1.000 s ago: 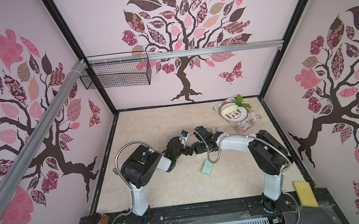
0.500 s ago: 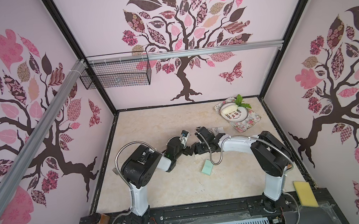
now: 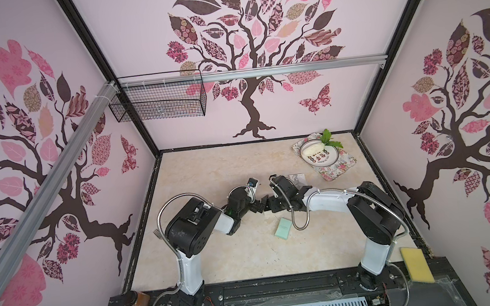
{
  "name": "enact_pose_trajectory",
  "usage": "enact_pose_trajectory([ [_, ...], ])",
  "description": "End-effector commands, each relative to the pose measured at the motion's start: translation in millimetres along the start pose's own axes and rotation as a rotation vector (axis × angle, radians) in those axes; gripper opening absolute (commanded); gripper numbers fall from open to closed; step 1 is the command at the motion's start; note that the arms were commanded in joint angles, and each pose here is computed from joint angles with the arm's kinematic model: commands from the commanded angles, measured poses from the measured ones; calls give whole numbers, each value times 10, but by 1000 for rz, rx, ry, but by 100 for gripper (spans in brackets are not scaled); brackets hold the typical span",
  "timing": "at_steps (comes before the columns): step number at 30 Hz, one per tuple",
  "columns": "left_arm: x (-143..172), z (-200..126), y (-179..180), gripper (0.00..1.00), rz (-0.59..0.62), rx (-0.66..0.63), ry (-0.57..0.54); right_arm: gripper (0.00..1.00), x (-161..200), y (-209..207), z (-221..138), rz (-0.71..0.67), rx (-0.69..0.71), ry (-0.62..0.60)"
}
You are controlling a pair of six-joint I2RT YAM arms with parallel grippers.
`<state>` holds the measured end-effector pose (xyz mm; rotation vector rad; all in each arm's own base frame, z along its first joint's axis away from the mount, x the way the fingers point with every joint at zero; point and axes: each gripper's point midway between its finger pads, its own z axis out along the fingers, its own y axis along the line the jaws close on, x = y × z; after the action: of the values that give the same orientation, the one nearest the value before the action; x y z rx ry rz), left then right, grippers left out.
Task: Take the rings out of the lift-off lid box
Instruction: Take out the ring from the jewelry box.
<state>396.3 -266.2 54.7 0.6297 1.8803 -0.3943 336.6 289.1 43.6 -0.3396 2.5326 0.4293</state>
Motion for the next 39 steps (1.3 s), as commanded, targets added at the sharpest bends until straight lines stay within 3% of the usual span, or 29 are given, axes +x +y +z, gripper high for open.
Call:
enact_pose_trajectory([
  [1, 114, 53, 42, 98, 9, -20, 42, 0, -165, 194, -185, 19, -88, -61],
  [12, 112, 40, 43, 98, 9, -21, 42, 0, -175, 200, -207, 22, -112, -101],
  [21, -316, -241, 52, 98, -4, -24, 6, 0, -56, 153, -66, 25, -92, -51],
  [32, -65, -457, -110, 98, -95, 85, 248, 0, -67, 155, -86, 18, -94, -60],
  [39, -67, -366, -187, 98, -113, 133, 272, 0, -63, 153, -85, 10, -92, -60],
])
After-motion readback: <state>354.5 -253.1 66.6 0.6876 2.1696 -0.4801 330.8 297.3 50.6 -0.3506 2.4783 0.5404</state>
